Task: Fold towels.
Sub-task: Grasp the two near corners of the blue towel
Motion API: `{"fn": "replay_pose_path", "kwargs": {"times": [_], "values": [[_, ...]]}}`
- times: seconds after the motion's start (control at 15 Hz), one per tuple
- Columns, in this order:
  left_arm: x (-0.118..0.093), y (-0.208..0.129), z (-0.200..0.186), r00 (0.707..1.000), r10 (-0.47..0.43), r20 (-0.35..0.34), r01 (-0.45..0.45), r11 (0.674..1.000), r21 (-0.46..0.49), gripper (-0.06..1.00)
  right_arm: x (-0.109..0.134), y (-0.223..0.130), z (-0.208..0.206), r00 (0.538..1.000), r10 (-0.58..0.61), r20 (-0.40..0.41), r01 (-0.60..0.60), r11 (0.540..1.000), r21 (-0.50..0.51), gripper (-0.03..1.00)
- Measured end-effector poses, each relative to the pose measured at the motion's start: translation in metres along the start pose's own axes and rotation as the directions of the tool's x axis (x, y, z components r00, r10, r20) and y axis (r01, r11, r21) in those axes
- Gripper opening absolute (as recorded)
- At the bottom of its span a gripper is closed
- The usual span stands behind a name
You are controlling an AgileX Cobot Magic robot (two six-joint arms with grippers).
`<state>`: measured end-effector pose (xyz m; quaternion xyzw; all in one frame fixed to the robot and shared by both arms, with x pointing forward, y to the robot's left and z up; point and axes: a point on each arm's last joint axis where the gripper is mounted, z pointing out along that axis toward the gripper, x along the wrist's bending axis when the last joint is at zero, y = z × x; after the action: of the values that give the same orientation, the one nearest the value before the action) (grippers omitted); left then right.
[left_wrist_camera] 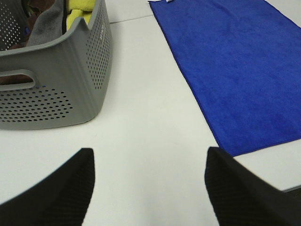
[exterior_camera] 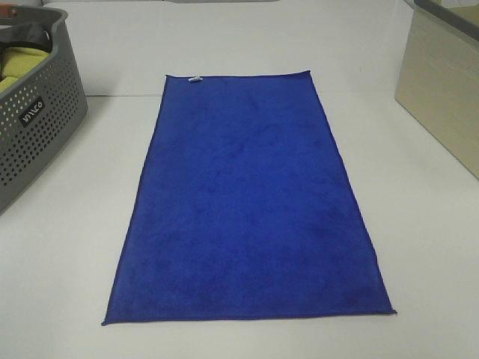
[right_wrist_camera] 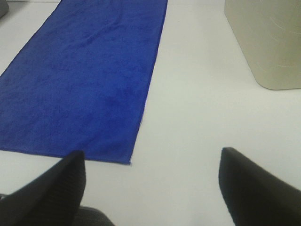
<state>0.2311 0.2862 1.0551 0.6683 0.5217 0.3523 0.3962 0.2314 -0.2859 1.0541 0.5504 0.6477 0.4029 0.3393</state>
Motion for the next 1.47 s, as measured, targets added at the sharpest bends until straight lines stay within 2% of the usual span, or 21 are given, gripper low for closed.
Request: {"fn": "replay_pose_path", "kwargs": {"times": [1.47], "values": [[0.0000, 0.0000, 0.0000, 1.000, 0.000, 0.000, 0.000, 1.000, 0.000, 0.64, 0.0000, 0.0000, 0.0000, 1.000, 0.000, 0.000, 0.000, 1.000, 0.000, 0.74]]}}
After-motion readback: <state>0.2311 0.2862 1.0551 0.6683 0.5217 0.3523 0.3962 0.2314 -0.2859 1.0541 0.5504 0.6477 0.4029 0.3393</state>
